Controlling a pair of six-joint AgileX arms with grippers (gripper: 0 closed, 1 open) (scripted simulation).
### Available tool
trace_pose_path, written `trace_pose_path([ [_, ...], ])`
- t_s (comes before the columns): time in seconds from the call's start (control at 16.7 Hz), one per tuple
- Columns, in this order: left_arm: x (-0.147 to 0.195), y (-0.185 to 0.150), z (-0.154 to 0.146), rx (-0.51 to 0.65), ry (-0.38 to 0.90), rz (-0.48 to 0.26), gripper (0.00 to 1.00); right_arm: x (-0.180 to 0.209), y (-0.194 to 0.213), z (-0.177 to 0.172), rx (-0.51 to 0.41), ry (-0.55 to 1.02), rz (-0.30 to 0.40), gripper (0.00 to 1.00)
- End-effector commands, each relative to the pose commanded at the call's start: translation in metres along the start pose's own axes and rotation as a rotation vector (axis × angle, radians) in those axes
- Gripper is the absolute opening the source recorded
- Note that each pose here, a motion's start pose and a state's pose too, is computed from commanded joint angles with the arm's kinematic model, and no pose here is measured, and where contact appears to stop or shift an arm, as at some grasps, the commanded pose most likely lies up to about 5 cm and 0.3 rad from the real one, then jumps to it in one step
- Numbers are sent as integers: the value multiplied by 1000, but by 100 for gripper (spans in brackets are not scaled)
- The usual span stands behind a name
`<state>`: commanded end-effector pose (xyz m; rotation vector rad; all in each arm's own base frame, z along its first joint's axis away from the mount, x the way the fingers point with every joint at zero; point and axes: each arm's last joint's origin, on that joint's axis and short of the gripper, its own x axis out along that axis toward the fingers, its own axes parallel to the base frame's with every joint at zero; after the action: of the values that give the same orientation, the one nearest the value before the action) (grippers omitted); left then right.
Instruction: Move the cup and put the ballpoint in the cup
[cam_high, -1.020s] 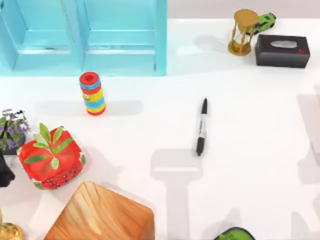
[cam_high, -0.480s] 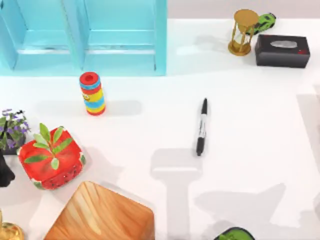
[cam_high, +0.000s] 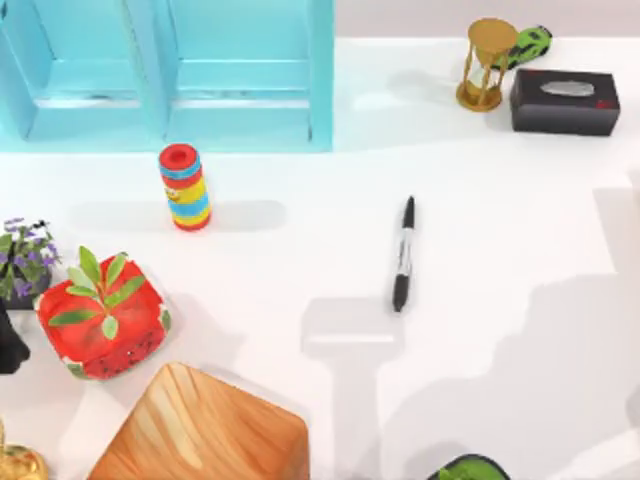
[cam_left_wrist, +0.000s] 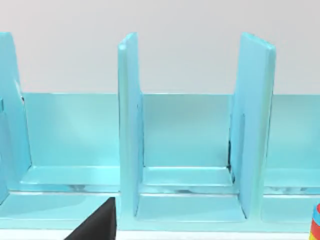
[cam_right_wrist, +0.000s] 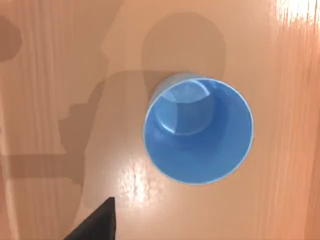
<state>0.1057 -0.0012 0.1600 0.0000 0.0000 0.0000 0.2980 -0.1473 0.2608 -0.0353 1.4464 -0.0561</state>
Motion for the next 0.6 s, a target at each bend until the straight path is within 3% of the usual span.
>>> trace_pose_path([
  [0.24, 0, 0, 0, 0, 0, 0, 100, 16, -23, 15, 0, 109, 53, 100],
  [0.6, 0, 0, 0, 0, 0, 0, 100, 18, -24, 17, -4, 119, 58, 100],
])
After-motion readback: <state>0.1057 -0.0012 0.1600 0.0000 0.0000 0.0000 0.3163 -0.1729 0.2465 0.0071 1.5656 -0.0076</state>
